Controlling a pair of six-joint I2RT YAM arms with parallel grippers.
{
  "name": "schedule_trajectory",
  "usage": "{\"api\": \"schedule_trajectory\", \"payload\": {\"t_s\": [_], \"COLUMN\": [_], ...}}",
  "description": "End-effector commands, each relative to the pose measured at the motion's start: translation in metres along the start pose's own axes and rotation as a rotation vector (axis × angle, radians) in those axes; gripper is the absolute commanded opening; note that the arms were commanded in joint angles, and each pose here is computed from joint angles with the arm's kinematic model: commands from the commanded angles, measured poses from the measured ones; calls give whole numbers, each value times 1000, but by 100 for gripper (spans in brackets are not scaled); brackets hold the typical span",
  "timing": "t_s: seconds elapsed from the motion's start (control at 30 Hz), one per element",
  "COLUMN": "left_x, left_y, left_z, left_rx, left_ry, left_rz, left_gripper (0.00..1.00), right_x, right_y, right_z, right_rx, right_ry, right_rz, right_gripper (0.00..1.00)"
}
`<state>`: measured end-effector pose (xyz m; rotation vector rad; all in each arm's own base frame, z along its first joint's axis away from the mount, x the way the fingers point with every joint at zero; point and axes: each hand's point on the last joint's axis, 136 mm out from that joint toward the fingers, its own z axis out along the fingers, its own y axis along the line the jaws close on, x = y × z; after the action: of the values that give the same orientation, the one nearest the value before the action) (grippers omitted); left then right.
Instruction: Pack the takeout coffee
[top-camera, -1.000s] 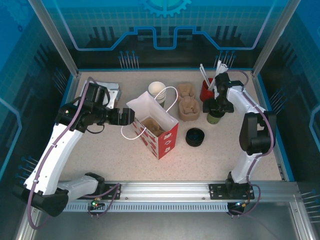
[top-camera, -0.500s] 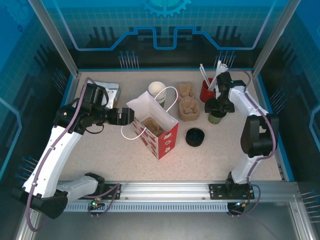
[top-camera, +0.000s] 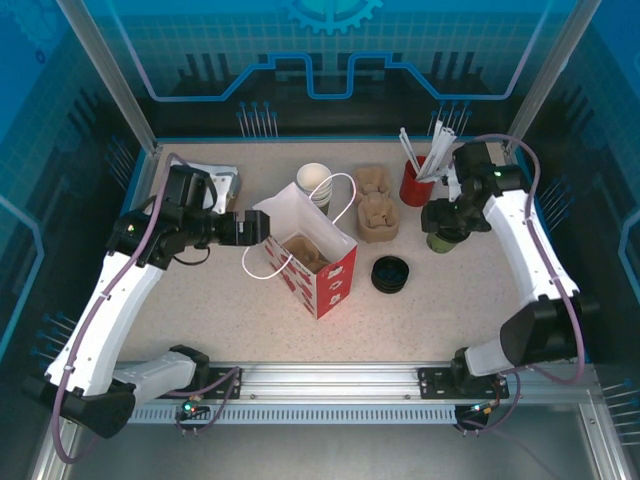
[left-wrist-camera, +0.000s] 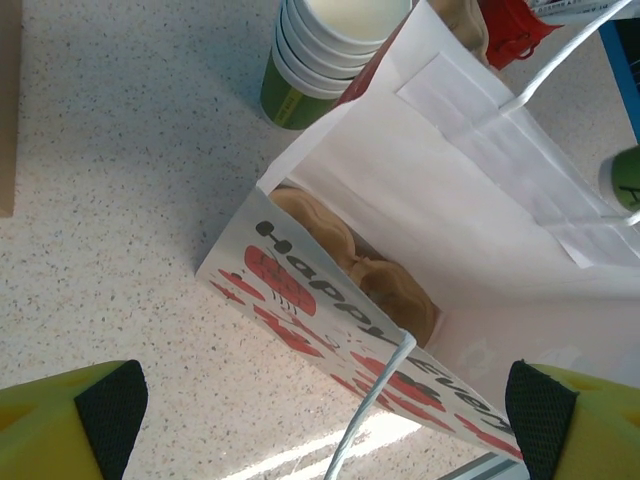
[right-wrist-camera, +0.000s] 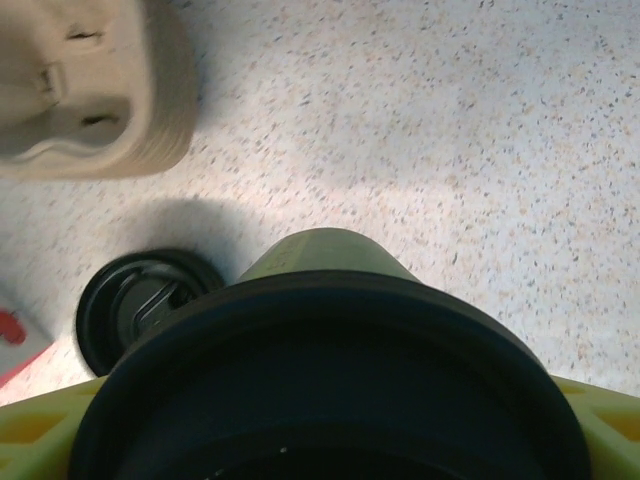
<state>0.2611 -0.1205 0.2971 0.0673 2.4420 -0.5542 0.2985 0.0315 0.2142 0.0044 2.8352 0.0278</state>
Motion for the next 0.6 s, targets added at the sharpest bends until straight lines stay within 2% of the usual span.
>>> {"api": "schedule_trajectory", "payload": {"t_s": [0.0,0.3,0.57], "left_x": [-6,-15,-18], "left_y": [-3,-12,-7], "left_z": [1,12,23], "left_rx": [24,81,53], "left_ry": [-17,-24,-7], "left_rz": [-53,-146,-193], "left_gripper": [95,95,94], "right_x": [26,36,29], "right_y": [14,58,116], "right_z": [-41,-120,-173], "right_rx": [-43,-142,-239], "right_ry": [27,-58,-138], "right_rz": [5,-41,-159], "right_gripper": [86,85,85]}}
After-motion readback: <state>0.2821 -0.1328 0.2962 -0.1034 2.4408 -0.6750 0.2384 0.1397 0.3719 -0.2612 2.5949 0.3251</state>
